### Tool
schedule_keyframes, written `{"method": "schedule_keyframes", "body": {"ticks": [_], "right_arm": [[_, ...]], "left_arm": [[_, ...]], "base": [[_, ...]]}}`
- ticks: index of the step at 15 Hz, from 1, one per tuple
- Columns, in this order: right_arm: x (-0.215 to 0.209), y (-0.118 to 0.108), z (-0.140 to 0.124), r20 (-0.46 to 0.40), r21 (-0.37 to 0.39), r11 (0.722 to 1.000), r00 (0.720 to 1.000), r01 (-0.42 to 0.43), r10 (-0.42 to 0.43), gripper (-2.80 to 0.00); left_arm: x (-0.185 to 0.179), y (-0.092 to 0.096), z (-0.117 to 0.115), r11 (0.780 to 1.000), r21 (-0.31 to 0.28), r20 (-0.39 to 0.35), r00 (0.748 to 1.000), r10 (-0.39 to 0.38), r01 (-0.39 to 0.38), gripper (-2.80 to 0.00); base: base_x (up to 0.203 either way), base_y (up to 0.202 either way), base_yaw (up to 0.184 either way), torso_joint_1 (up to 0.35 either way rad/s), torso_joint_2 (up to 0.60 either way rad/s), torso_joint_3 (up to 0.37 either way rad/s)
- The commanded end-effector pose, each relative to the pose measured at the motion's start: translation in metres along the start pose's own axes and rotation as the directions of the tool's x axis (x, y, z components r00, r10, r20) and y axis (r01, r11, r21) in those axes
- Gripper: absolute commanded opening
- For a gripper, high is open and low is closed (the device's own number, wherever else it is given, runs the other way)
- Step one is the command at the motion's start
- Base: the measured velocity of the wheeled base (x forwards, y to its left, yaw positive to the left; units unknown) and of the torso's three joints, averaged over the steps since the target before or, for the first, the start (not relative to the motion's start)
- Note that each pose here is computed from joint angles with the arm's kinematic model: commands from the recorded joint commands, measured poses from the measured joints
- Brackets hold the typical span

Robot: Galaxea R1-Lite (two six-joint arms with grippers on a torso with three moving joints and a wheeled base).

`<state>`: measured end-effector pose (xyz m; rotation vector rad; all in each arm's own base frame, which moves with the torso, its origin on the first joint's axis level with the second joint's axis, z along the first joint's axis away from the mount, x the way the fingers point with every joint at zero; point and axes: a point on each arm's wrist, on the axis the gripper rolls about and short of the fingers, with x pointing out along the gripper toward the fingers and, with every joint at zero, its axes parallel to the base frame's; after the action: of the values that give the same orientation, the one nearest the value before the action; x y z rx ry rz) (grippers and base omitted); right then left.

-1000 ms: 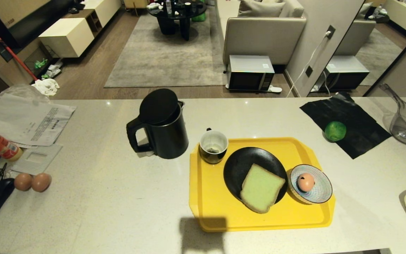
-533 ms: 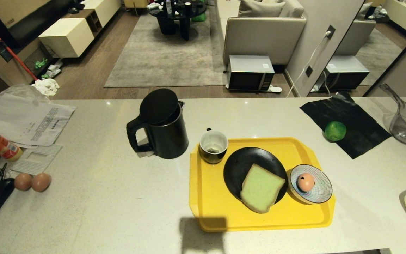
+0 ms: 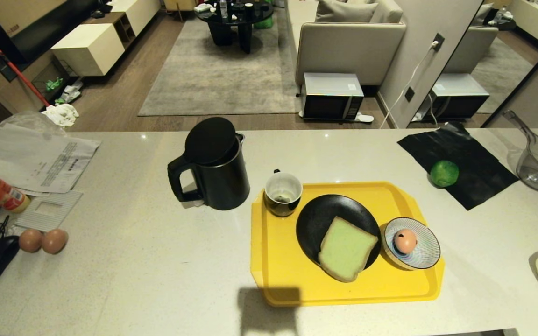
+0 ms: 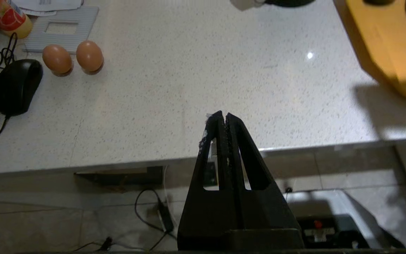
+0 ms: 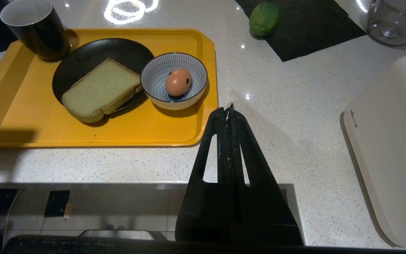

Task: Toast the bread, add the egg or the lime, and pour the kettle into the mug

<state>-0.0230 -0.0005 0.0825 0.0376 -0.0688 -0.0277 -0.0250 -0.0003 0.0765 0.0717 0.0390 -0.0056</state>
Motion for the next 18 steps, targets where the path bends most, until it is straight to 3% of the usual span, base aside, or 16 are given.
{"method": "schedule_keyframes", "body": {"ticks": [1,18], "right_arm": [[0.0017,-0.0002,-0.0073,-0.027,-0.001,1.0,1.0,0.001,-0.001,-2.8],[0.0017,-0.0002,-0.0073,-0.027,-0.001,1.0,1.0,0.001,-0.001,-2.8]], "left_arm": [[0.0021,0.0001,-0.0004,1.0,-0.017,0.047,0.999,0.009,-0.008,-2.8],[0.0021,0.0002,-0.0006,1.0,-0.021,0.045,0.999,0.014,-0.013,-2.8]], "base": [[0.0,0.0,0.0,0.0,0.0,0.0],[0.0,0.0,0.0,0.0,0.0,0.0]]}}
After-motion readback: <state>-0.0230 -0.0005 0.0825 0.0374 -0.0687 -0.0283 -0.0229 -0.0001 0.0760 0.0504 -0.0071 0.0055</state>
